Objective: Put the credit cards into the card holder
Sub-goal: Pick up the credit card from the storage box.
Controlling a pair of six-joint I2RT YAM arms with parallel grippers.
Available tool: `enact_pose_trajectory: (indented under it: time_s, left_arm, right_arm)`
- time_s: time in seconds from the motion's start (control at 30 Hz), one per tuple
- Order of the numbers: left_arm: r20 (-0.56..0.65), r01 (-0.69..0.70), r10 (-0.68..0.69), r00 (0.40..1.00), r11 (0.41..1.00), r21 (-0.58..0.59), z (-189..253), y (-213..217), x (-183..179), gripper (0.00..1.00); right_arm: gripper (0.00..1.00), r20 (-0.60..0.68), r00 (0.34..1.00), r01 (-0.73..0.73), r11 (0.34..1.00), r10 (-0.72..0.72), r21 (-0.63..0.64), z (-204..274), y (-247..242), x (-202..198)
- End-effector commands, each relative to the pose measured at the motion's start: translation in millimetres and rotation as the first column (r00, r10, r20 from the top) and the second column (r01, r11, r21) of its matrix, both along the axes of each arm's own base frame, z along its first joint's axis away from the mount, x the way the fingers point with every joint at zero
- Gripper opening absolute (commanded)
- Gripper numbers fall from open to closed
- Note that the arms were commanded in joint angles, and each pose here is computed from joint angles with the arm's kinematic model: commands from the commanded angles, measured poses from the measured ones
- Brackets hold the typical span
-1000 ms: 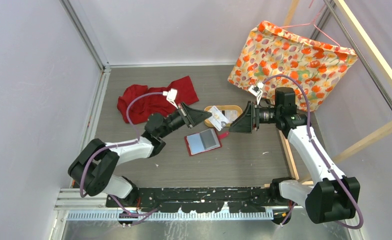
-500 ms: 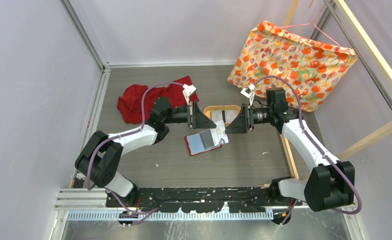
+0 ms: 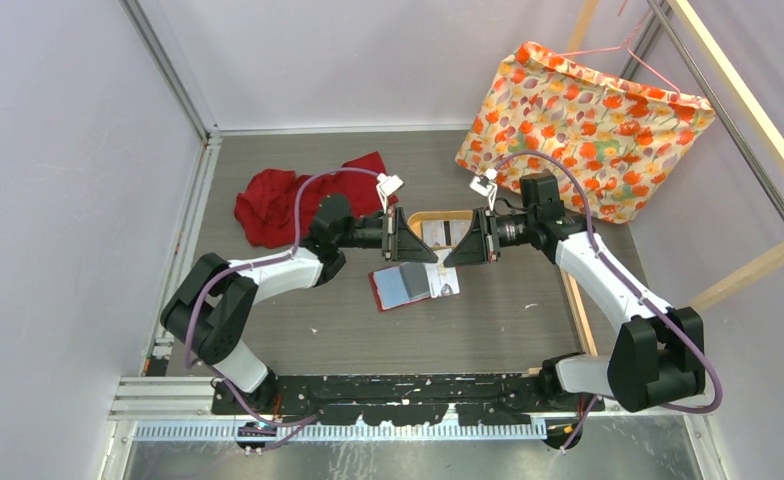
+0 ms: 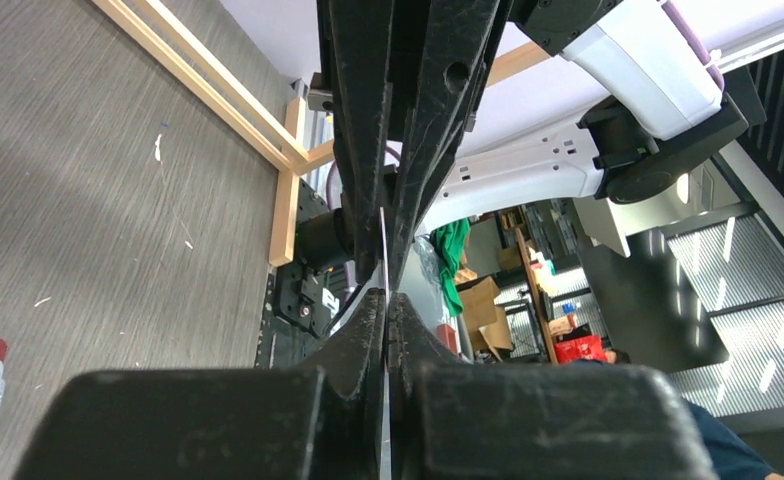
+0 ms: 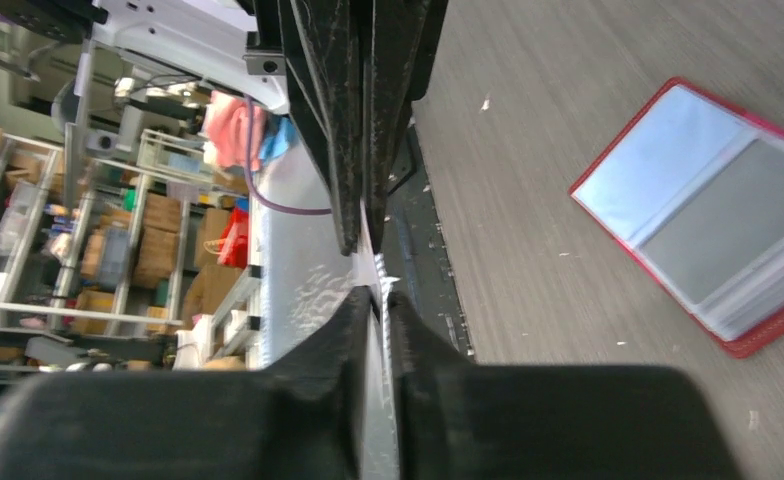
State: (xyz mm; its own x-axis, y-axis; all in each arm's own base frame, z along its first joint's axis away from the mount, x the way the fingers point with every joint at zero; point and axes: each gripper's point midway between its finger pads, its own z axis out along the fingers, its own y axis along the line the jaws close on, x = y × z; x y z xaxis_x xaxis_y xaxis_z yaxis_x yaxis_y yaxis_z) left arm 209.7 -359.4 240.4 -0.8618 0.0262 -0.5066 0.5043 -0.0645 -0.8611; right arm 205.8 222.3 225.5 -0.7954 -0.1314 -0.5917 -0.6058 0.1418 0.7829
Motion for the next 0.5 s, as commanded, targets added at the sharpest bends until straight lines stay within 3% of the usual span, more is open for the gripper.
enact_pose_trajectory:
  time_s: [0.0,0.07,0.1,0.17,0.23,0.33,0.47]
  left_arm:
    - [0.057,0.031,-0.029,0.998,0.998,-0.051,20,-5,-4,0.00]
    - [0.053,0.017,-0.014,0.999,0.998,-0.058,19,-4,-4,0.08]
    - [0.049,-0.001,0.004,0.999,0.998,-0.059,19,-3,-2,0.16]
    - [0.036,-0.075,0.078,0.996,0.995,-0.060,14,0,4,0.42]
    - [0.045,-0.129,0.132,0.990,0.989,-0.073,11,7,3,0.55]
    - [0.032,-0.221,0.225,0.974,0.969,-0.109,8,17,3,0.62]
    - [-0.004,-0.303,0.307,0.952,0.938,-0.166,10,27,-4,0.62]
  right_arm:
    - [0.04,0.058,0.998,-0.040,0.998,0.038,0.040,19,5,3]
    - [0.01,0.063,0.997,-0.048,0.998,0.045,0.046,21,6,1]
    - [0.01,0.067,0.997,-0.050,0.998,0.047,0.050,22,5,0]
    - [0.01,0.085,0.995,-0.062,0.996,0.056,0.065,25,4,-4]
    - [0.01,0.098,0.993,-0.068,0.995,0.060,0.078,25,3,-6]
    - [0.01,0.109,0.993,-0.051,0.995,0.041,0.085,24,1,-3]
    - [0.01,0.103,0.994,-0.030,0.996,0.022,0.082,20,1,3]
